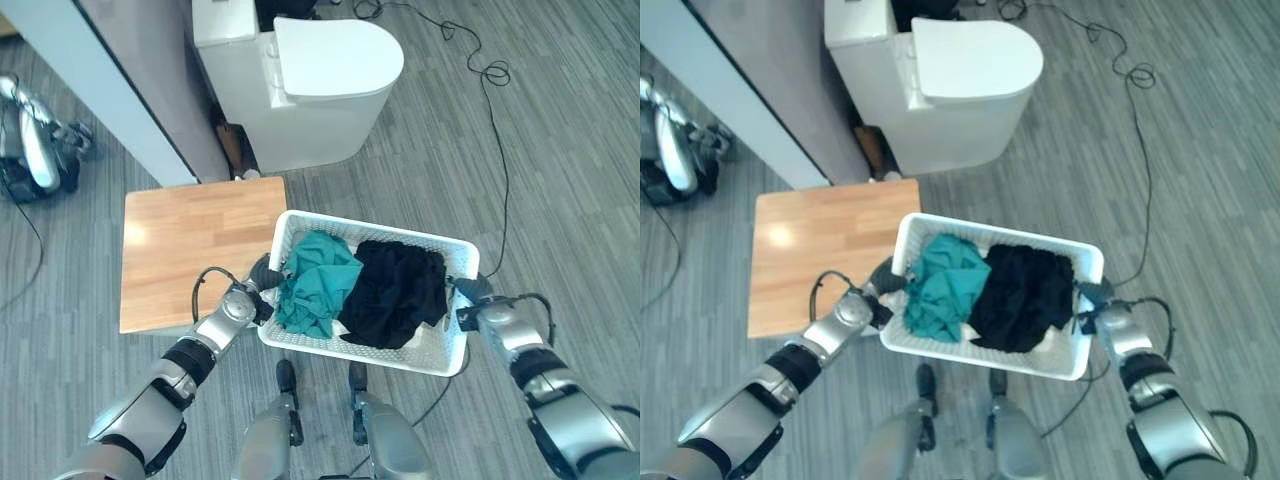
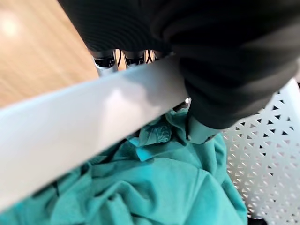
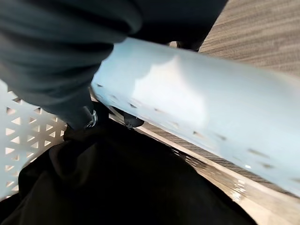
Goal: Grab the laundry basket,head to the washer,open it,put in the laundry and shut it.
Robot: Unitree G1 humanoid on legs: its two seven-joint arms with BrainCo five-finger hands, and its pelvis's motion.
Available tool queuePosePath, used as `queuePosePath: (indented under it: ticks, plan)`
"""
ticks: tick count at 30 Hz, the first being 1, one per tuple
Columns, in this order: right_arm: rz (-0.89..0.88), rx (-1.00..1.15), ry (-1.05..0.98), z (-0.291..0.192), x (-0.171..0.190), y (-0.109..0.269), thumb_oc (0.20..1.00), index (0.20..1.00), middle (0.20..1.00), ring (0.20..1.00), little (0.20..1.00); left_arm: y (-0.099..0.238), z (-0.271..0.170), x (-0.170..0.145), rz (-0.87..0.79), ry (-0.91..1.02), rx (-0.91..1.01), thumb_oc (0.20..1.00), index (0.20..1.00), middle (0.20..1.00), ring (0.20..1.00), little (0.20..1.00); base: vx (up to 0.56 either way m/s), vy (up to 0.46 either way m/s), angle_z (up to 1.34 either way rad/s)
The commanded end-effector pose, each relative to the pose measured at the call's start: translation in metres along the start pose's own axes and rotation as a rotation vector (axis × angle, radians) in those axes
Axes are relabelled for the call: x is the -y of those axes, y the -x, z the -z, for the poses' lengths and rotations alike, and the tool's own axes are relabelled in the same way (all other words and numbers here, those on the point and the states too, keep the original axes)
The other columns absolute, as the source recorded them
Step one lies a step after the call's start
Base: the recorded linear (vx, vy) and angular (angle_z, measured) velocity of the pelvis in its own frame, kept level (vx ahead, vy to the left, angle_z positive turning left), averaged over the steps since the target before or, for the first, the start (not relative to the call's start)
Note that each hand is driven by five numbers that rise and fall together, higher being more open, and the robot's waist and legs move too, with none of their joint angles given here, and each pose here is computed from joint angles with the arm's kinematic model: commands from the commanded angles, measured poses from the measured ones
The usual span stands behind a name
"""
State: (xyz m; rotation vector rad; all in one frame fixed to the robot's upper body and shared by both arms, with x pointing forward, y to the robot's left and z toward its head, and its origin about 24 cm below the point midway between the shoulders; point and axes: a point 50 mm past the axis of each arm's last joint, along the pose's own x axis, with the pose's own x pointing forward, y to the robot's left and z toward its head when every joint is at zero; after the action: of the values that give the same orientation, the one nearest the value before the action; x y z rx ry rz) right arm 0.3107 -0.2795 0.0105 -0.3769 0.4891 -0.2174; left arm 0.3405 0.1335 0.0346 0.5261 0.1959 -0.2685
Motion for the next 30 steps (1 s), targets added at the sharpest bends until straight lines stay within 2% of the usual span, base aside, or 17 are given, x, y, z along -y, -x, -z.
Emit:
queuePosePath:
  ticks: [1,11,20,30]
  plan:
    - [-0.114,0.192,-0.025,-0.032,-0.019,0.007,0.2,0.2,0.2,0.2,0.2,-0.003,-0.047,0.05,0.174,-0.003,0.208,0.2,0.2,0.2,0.2,0.2,0.05,-0.066,-0.11]
    - [-0.088,0.153,-0.091,0.032,0.013,0.048,0.2,0.2,0.2,0.2,0.2,0.004,-0.039,0.085,0.289,-0.032,0.184,0.2,0.2,0.2,0.2,0.2,0.05,-0.073,-0.11]
    - [-0.068,0.105,-0.159,0.066,0.032,0.078,0.2,0.2,0.2,0.2,0.2,0.004,-0.021,0.088,0.29,-0.068,0.115,0.2,0.2,0.2,0.2,0.2,-0.01,-0.114,-0.14]
    - [-0.091,0.102,-0.259,0.072,0.026,0.083,0.2,0.2,0.2,0.2,0.2,0.0,-0.021,0.083,0.253,-0.047,0.108,0.2,0.2,0.2,0.2,0.2,-0.06,-0.149,-0.3]
